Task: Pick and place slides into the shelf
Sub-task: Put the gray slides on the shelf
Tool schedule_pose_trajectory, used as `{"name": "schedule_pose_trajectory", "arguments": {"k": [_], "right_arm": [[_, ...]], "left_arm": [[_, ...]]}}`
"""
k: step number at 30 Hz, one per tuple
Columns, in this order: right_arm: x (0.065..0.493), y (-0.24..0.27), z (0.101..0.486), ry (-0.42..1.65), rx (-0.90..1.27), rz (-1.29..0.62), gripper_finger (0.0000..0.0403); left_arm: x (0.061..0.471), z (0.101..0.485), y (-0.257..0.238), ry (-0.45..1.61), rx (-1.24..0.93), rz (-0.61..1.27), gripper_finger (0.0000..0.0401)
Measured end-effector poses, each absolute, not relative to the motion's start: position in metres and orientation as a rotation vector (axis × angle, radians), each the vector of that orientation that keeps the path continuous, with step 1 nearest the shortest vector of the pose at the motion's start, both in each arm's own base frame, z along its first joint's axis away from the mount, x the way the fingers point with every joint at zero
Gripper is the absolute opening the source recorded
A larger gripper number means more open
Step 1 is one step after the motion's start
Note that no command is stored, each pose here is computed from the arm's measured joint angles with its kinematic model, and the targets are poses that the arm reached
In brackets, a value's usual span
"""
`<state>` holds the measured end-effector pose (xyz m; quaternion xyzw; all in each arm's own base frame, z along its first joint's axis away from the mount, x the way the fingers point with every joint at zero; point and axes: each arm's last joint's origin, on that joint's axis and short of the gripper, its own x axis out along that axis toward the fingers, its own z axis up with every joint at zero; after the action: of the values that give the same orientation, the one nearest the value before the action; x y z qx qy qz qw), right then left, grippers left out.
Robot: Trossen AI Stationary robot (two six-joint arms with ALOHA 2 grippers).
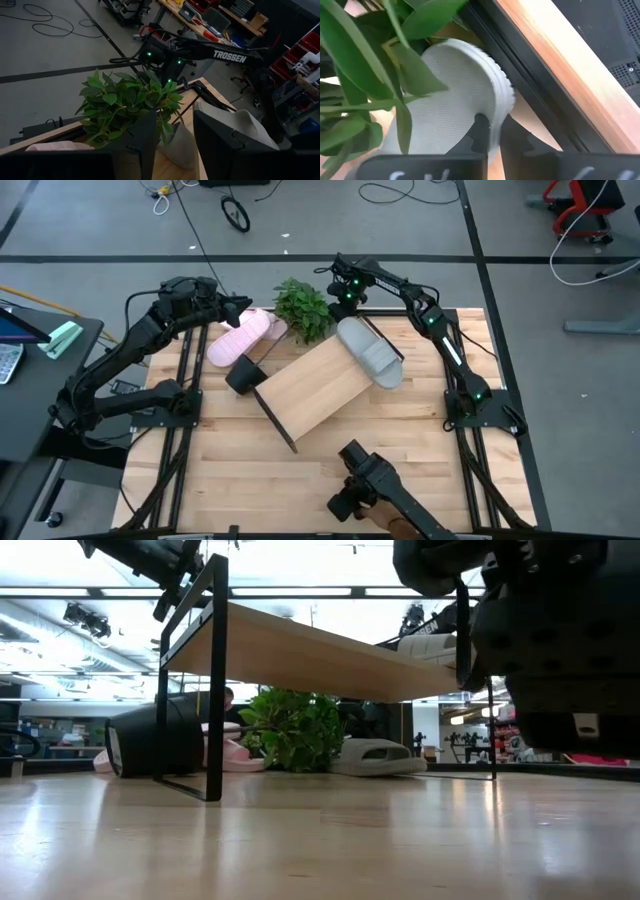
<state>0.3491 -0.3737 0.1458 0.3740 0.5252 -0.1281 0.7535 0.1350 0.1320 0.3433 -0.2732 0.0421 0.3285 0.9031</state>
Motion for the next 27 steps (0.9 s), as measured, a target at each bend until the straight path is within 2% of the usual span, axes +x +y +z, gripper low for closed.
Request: {"name": "schedule_pose_trajectory", "arguments": {"k": [20,25,27], "right_arm": [[0.342,-0.380,0.155,1.146,0.788,-0.355,0.0022],[0.340,-0.381,0.158,1.165,0.780,-0.404,0.0022],[0.337,-0.385,0.171,1.135,0.744,-0.458,0.0022]], "left_arm": [[0.134,0.340,0.131,0.121,-0.579,0.686,0.0138],[0.134,0.340,0.131,0.121,-0.579,0.686,0.0139],[0.134,0.340,0.131,0.121,-0.579,0.686,0.0139]]}}
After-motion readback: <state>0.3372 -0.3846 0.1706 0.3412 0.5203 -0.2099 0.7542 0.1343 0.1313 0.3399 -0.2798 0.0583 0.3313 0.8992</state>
